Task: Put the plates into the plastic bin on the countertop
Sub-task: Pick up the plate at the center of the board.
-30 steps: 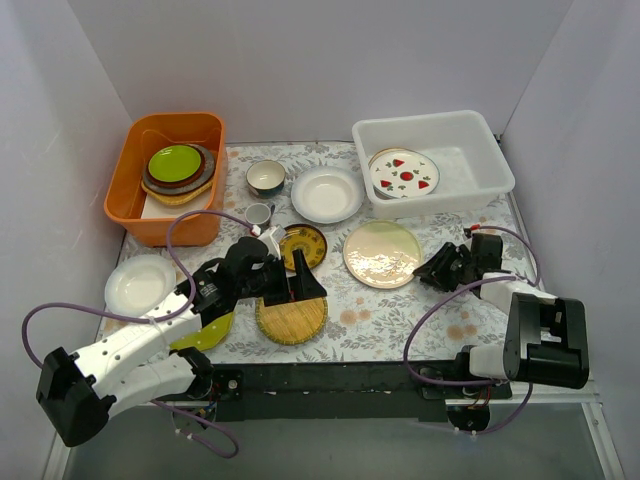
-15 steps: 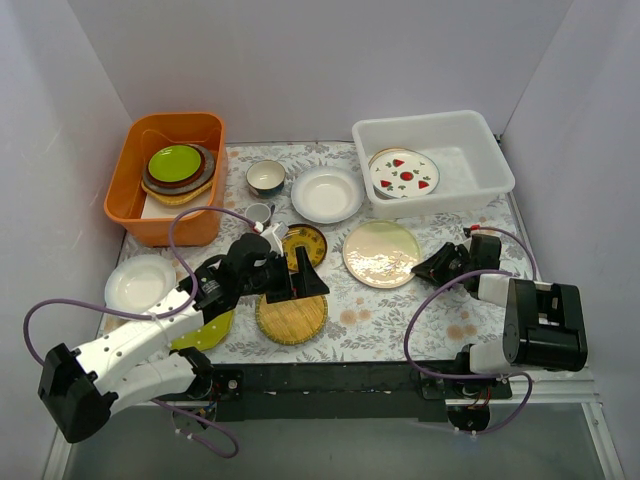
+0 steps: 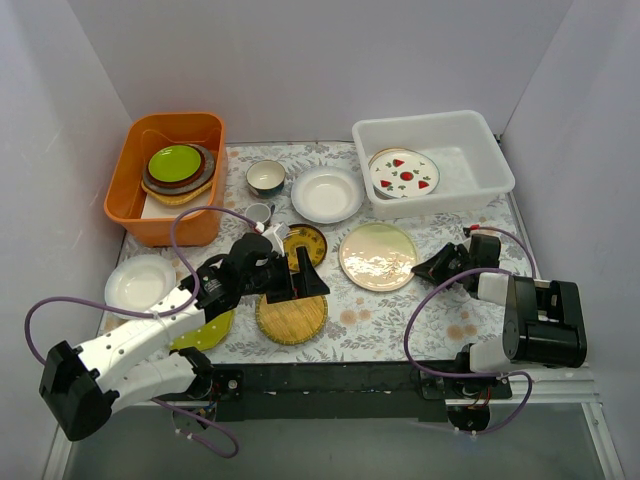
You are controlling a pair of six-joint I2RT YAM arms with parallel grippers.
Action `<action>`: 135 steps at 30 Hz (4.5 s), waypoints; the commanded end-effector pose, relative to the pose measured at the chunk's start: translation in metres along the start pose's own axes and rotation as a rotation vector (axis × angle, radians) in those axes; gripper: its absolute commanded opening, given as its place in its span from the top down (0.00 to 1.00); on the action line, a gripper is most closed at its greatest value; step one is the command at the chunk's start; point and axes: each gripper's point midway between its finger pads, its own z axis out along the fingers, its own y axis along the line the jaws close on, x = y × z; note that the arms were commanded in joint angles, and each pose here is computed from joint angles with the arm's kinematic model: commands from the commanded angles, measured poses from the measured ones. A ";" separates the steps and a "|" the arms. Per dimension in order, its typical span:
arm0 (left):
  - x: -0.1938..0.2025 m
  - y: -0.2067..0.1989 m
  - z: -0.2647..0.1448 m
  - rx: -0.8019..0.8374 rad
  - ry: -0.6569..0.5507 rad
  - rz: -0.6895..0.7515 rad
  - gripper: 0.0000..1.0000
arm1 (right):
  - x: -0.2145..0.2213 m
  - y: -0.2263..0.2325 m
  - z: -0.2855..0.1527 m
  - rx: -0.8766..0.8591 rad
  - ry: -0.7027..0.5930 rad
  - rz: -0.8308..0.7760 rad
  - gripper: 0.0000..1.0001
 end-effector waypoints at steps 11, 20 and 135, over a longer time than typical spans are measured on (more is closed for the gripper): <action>-0.010 -0.004 0.024 0.003 -0.038 0.004 0.08 | -0.017 0.028 -0.031 -0.004 -0.024 -0.112 0.99; 0.010 0.006 0.088 -0.068 0.039 0.035 0.14 | -0.016 0.041 -0.054 -0.016 -0.024 -0.146 0.99; -0.028 0.076 0.187 -0.429 -0.032 -0.069 1.00 | 0.007 0.031 -0.066 -0.092 0.048 -0.156 0.99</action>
